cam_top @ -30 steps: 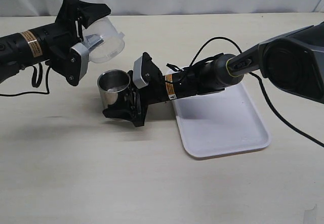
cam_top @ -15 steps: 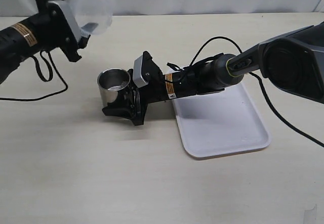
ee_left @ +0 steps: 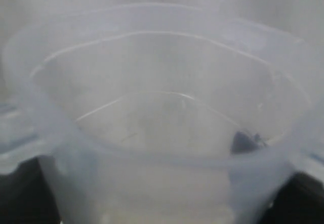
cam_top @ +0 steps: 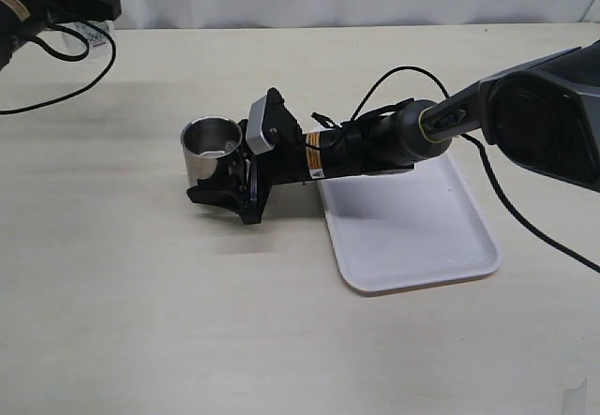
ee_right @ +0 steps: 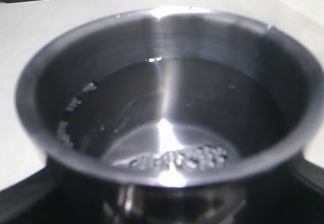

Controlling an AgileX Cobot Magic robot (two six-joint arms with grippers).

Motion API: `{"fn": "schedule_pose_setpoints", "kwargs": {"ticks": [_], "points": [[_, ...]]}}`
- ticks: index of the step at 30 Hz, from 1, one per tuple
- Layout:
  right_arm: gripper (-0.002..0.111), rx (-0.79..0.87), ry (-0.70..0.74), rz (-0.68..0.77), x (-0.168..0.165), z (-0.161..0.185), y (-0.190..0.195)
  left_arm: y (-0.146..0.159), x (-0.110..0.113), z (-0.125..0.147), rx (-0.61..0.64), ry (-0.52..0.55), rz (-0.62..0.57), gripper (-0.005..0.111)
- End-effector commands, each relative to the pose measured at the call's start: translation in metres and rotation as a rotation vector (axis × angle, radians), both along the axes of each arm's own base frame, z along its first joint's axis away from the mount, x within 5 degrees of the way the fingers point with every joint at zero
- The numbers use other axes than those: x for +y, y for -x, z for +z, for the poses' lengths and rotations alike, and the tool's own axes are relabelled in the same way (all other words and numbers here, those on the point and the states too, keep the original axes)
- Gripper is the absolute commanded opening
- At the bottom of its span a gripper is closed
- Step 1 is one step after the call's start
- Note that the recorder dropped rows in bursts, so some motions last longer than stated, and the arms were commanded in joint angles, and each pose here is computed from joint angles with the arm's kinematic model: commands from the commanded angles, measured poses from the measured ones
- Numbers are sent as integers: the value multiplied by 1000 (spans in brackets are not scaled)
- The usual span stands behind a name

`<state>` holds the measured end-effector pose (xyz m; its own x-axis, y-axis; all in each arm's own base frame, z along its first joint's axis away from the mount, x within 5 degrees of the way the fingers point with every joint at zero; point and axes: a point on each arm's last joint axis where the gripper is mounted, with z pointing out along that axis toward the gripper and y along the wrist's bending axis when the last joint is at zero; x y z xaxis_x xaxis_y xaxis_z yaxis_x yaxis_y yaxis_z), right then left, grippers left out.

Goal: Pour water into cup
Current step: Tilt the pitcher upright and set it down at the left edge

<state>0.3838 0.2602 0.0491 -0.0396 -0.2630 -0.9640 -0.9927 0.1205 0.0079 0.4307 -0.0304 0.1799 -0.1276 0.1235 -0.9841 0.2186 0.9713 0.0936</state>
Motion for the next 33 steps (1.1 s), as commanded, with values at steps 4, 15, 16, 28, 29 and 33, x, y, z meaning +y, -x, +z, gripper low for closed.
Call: {"fn": "schedule_pose_setpoints", "kwargs": {"ticks": [4, 15, 16, 28, 29, 33], "points": [[4, -14, -45, -3, 0, 9, -2, -36, 11, -36, 69, 55, 42, 0], [4, -14, -45, -3, 0, 9, -2, -49, 12, -60, 48, 120, 48, 0], [4, -14, -45, -3, 0, 9, -2, -49, 15, -61, 33, 135, 50, 0], [4, -16, -45, -2, 0, 9, -2, -61, 27, -76, 115, 122, 51, 0], [4, -16, -45, -2, 0, 9, -2, -61, 28, -79, 118, 123, 52, 0], [4, -16, -45, -2, 0, 9, -2, -61, 28, -79, 111, 126, 51, 0]]}}
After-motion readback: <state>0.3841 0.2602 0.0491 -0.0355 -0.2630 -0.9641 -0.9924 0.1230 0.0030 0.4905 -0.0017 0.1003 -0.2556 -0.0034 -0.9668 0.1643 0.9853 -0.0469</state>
